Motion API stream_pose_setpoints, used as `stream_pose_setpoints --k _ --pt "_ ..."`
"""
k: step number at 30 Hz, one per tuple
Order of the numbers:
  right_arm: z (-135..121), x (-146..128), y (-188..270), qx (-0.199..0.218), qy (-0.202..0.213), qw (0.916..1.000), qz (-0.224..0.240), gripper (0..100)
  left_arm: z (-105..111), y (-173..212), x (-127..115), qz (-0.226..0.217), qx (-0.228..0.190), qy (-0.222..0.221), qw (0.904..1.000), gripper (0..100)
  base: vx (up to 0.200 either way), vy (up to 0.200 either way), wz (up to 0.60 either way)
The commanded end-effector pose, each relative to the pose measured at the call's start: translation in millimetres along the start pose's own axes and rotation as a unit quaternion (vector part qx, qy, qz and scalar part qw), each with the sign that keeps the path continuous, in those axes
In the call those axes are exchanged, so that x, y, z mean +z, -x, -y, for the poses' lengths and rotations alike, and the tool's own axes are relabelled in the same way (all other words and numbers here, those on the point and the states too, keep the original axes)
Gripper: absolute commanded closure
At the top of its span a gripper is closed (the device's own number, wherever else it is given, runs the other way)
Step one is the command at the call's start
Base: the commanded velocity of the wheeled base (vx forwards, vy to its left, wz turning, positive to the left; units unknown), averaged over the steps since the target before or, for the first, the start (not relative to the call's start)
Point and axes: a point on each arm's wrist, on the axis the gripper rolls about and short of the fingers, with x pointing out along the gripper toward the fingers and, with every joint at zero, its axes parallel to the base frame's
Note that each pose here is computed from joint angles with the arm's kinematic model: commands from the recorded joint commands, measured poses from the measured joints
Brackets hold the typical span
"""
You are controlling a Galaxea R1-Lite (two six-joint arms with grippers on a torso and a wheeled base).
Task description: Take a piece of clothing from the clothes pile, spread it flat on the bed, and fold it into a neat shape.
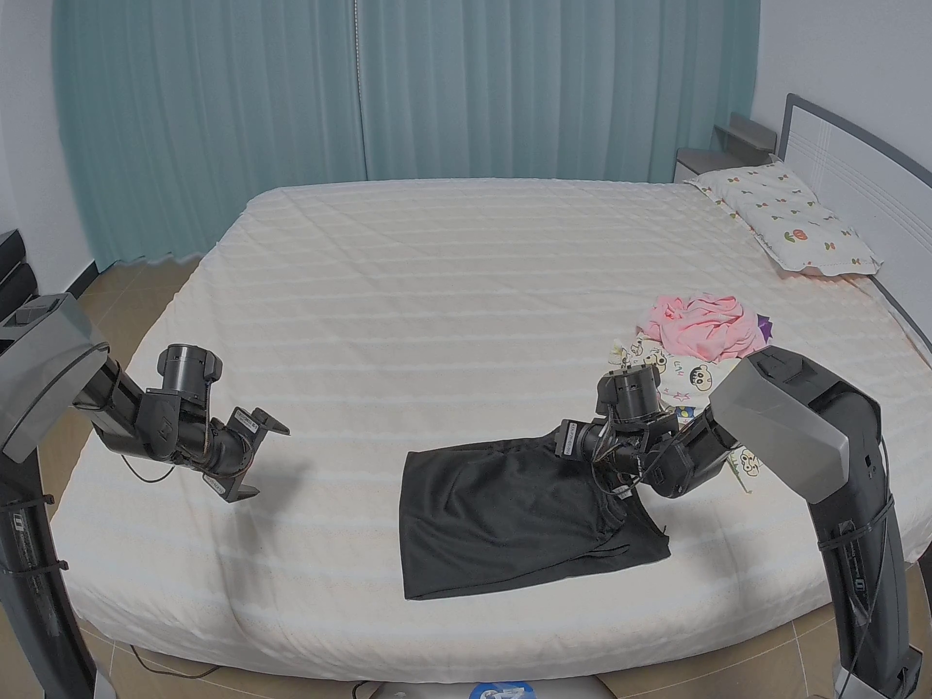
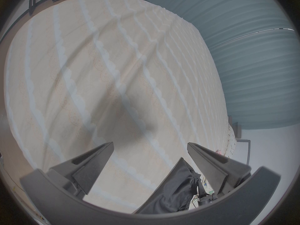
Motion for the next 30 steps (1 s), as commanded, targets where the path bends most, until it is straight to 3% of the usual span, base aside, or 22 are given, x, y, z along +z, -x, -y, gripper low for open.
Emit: stream_pose_setpoints --k 1,11,30 --pt "6.0 3.2 1.7 -0.007 -0.004 1.0 0.004 100 -0.3 -0.4 0.1 0.0 0.0 0.001 1.0 0 0.0 0.0 0.0" --pt "31.5 31.8 32.5 -0.041 -0.028 0.9983 0.029 100 -0.3 -0.4 0.1 0.0 0.0 0.001 1.0 0 0.0 0.0 0.0" --pt "54.5 28.5 18.4 -0.077 -0.039 0.9961 0.019 100 -0.3 -0.4 0.1 0.0 0.0 0.001 1.0 0 0.0 0.0 0.0"
